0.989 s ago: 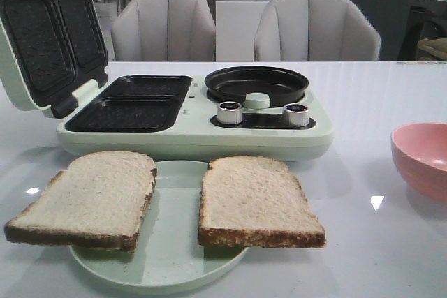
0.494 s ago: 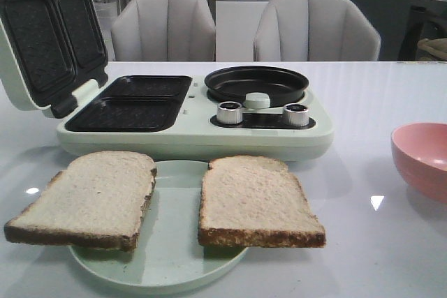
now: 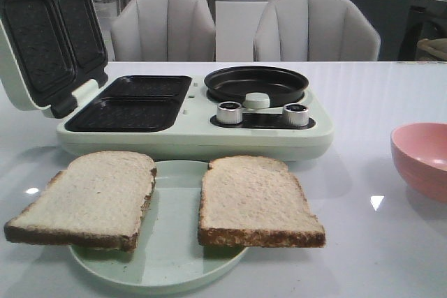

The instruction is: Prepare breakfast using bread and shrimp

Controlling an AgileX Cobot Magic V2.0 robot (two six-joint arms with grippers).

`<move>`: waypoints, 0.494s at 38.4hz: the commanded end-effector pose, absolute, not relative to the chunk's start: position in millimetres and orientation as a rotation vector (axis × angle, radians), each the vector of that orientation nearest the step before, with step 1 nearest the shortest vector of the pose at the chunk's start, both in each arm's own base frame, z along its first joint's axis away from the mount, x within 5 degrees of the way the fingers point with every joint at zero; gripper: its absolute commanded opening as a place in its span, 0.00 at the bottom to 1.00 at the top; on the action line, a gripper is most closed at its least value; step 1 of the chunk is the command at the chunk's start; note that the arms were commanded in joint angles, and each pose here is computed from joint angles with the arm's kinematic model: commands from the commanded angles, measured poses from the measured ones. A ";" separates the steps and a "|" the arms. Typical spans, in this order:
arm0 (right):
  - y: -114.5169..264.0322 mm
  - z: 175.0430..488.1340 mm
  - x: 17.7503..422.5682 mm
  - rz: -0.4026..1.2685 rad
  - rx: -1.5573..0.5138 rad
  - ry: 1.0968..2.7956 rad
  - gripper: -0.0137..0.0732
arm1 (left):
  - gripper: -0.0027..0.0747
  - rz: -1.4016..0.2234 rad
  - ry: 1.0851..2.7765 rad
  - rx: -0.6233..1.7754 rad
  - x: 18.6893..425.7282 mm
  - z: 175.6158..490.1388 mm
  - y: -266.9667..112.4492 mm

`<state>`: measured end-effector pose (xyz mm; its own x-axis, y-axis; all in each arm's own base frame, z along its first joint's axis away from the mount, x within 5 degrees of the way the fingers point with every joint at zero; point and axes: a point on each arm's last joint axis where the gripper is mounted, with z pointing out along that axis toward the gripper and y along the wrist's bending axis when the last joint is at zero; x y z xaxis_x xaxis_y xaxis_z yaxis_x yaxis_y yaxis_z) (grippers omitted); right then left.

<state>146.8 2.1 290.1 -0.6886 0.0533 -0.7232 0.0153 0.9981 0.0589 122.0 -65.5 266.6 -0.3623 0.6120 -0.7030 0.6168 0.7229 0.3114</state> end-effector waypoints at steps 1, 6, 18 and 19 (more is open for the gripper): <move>1.3 304.9 151.9 0.049 0.038 2.232 0.75 | 0.88 0.037 1.980 1.087 128.8 263.0 -86.4; 1.3 304.9 151.9 0.049 0.038 2.232 0.75 | 0.88 0.214 2.016 1.209 137.4 243.6 -102.8; 1.3 304.9 151.9 0.049 0.038 2.232 0.75 | 0.87 0.502 1.823 1.484 149.3 207.7 -148.4; 1.3 304.9 151.9 0.049 0.038 2.232 0.75 | 0.87 0.514 1.817 1.489 150.9 205.3 -150.0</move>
<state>146.8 2.1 290.1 -0.6886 0.0533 -0.7232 0.0153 0.9981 0.0589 144.0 -139.3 201.3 -0.1314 0.9518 -0.2773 0.7126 0.2851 0.6411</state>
